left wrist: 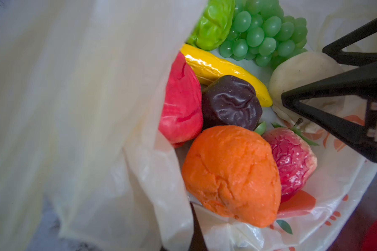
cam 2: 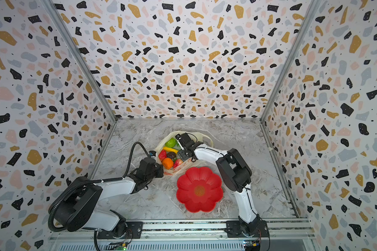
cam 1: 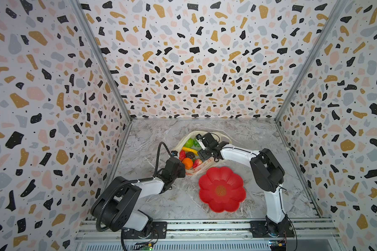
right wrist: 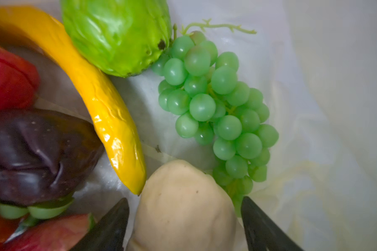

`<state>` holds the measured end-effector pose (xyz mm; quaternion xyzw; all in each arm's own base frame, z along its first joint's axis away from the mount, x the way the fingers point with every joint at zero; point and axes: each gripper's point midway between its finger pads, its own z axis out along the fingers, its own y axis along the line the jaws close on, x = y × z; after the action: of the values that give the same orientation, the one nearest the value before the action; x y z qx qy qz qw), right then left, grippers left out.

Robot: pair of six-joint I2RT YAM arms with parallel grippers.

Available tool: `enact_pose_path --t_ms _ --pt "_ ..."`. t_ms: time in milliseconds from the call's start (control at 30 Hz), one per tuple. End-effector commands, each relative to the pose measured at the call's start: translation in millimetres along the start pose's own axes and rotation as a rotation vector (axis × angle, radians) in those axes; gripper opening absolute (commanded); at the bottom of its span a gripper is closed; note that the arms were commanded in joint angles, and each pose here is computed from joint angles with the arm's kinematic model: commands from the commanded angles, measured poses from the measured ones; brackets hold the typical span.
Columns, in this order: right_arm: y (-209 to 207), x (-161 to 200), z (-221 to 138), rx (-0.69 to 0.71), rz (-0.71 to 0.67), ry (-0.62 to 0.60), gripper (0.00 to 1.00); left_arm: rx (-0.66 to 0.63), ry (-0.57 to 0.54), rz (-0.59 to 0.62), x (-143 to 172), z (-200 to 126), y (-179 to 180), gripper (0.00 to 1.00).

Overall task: Take fruits out of the plastic bag
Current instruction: Pick up the fruit from the plastic bag.

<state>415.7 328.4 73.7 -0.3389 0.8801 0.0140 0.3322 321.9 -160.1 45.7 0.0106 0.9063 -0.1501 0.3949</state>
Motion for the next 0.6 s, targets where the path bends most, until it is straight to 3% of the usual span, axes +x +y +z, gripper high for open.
enact_pose_path --t_ms 0,233,567 --pt "-8 2 -19 0.02 0.068 0.007 0.82 0.019 -0.03 -0.004 -13 1 -6 0.03" --pt "-7 17 -10 -0.011 0.184 0.055 0.82 0.018 -0.027 -0.002 -12 2 -6 0.03" --pt "2 26 12 -0.04 0.226 0.134 0.82 0.02 -0.028 -0.004 -13 2 -7 0.04"
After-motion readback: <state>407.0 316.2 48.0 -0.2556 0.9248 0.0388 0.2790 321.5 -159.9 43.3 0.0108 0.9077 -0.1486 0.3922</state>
